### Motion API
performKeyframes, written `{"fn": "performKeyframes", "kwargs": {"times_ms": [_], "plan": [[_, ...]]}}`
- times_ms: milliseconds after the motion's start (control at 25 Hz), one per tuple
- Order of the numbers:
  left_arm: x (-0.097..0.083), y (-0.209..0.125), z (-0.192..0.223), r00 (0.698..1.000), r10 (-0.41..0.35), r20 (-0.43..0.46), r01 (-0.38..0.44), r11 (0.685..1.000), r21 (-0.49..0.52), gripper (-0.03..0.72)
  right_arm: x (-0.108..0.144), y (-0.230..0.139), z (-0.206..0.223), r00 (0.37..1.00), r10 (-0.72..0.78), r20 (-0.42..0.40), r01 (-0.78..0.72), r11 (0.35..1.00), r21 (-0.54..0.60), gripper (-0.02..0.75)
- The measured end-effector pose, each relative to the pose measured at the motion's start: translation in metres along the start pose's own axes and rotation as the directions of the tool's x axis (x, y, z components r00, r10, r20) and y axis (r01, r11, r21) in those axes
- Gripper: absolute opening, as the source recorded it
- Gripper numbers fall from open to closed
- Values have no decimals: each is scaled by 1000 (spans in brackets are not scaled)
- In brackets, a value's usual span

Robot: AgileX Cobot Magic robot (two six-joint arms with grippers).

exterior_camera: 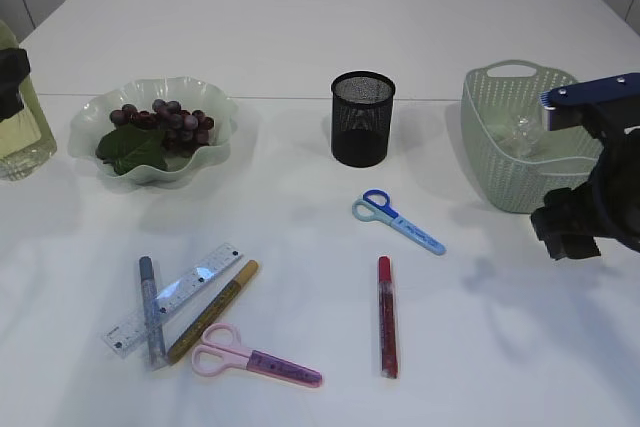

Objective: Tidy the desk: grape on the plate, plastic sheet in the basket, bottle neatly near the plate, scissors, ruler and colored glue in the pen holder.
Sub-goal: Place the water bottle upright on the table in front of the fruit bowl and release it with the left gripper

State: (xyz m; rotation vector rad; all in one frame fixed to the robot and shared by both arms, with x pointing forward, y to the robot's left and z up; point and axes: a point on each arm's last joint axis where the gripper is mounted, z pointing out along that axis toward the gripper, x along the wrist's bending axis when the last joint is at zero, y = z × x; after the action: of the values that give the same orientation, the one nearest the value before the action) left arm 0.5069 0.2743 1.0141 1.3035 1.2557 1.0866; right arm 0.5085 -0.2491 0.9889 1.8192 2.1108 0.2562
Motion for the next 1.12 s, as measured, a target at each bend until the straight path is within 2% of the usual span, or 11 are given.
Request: {"fn": "performKeyframes", "kwargs": {"times_ms": [240, 480, 640, 800, 1000, 1120], "plan": [[-1, 0, 0, 1000, 20, 15, -20, 1000, -5, 438, -13, -8, -27, 997, 56, 58, -38, 961, -273, 584], [-4, 0, 0, 999, 39, 33, -39, 999, -5, 438, -21, -27, -50, 992, 3, 126, 59, 871, -487, 584], [-5, -6, -4, 997, 56, 50, -56, 998, 6, 438, -23, -40, -56, 990, -14, 142, 92, 827, -554, 584], [-13, -20, -11, 994, 62, 84, -63, 998, 5, 438, -24, -46, -54, 990, 8, 139, 73, 822, -565, 584], [-19, -46, -6, 991, 71, 112, -67, 997, -47, 440, -21, -49, -49, 990, -30, 136, 104, 811, -576, 584], [-19, -68, 1, 991, 70, 113, -69, 998, -7, 440, -21, -48, -50, 990, -35, 136, 109, 799, -592, 584]]}}
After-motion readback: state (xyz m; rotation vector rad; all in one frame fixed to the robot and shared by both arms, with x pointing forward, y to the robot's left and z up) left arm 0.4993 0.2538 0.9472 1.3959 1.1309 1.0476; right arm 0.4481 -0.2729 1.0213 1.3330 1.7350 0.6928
